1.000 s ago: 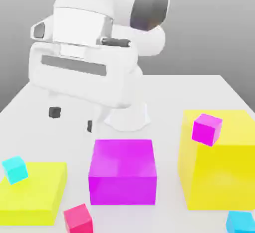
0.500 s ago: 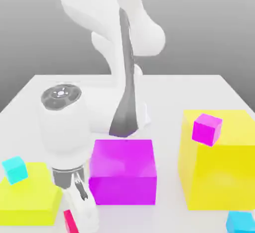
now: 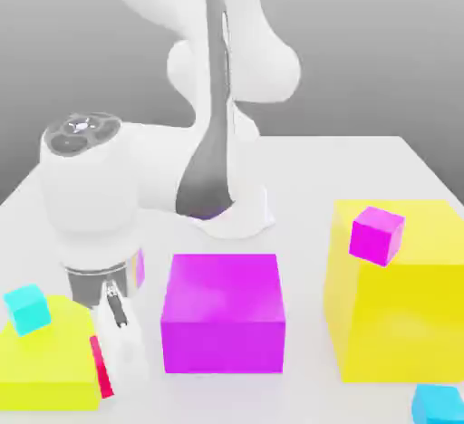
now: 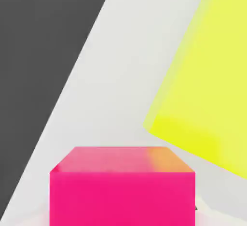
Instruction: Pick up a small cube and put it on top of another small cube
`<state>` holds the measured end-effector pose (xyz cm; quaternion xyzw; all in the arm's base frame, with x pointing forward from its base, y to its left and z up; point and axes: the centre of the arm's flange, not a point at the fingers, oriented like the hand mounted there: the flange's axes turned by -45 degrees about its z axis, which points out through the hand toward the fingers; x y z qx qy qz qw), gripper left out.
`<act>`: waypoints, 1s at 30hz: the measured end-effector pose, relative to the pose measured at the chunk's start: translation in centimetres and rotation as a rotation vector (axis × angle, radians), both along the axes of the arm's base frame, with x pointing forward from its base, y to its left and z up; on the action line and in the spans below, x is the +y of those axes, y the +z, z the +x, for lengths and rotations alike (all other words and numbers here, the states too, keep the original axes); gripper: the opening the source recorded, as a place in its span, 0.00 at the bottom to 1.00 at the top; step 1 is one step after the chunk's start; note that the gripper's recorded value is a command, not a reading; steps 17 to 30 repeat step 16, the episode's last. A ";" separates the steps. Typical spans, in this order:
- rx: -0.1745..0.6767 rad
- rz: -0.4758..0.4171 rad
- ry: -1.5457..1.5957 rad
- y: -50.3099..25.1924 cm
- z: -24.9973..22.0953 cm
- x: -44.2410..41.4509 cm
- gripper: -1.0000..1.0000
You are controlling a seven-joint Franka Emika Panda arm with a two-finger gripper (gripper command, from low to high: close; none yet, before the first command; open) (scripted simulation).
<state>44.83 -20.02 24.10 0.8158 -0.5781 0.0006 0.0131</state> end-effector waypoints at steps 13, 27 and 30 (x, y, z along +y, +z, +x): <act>-0.017 0.020 -0.203 0.5 -7.9 -9.6 1.00; -0.016 0.020 -0.200 0.3 -7.9 -9.4 1.00; -0.016 0.020 -0.200 0.3 -7.9 -9.4 1.00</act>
